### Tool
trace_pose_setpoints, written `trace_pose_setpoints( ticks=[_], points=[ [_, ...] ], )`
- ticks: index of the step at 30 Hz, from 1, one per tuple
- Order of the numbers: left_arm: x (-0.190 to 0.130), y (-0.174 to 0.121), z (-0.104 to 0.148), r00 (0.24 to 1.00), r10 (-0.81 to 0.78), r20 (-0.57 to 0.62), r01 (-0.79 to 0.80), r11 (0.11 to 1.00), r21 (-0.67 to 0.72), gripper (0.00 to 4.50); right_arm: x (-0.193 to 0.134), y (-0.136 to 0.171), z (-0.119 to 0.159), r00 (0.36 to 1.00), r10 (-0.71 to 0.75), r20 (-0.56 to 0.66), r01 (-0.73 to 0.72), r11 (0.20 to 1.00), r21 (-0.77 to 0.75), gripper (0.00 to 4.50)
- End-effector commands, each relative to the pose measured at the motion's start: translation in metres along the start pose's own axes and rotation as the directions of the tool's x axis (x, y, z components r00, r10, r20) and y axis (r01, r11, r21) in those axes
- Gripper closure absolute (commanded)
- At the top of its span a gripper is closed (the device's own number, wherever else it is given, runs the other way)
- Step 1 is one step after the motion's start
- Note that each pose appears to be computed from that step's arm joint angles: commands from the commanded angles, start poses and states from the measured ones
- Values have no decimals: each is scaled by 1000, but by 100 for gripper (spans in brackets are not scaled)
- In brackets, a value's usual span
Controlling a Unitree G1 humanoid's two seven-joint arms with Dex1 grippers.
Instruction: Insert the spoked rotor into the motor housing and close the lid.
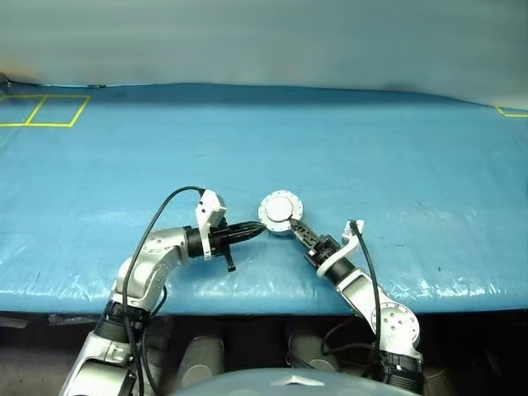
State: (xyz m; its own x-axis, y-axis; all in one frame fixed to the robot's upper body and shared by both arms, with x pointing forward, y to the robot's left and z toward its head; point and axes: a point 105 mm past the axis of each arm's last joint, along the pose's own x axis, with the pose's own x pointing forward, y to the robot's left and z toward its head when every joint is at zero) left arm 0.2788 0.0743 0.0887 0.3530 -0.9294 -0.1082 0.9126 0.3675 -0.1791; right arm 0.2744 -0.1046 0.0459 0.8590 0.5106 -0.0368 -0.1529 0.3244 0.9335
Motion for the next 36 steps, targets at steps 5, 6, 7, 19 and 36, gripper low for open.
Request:
trace_pose_setpoints(
  ticks=[5,6,7,19,36],
  points=[
    [-15,24,36,972,160,174,-138,982,-132,450,-2,40,12,976,187,111,-197,976,91,328],
    [-16,25,39,966,174,191,-147,978,-149,450,-1,44,14,972,201,119,-213,973,93,328],
    [-17,27,40,959,195,206,-161,972,-172,450,0,49,14,968,220,121,-232,968,91,328],
    [-27,7,29,922,184,340,-8,887,-461,388,8,112,3,904,426,36,-427,903,41,328],
    [-18,-6,31,884,163,438,84,866,-492,91,8,113,-11,900,421,-115,-425,905,-10,328]
  ],
)
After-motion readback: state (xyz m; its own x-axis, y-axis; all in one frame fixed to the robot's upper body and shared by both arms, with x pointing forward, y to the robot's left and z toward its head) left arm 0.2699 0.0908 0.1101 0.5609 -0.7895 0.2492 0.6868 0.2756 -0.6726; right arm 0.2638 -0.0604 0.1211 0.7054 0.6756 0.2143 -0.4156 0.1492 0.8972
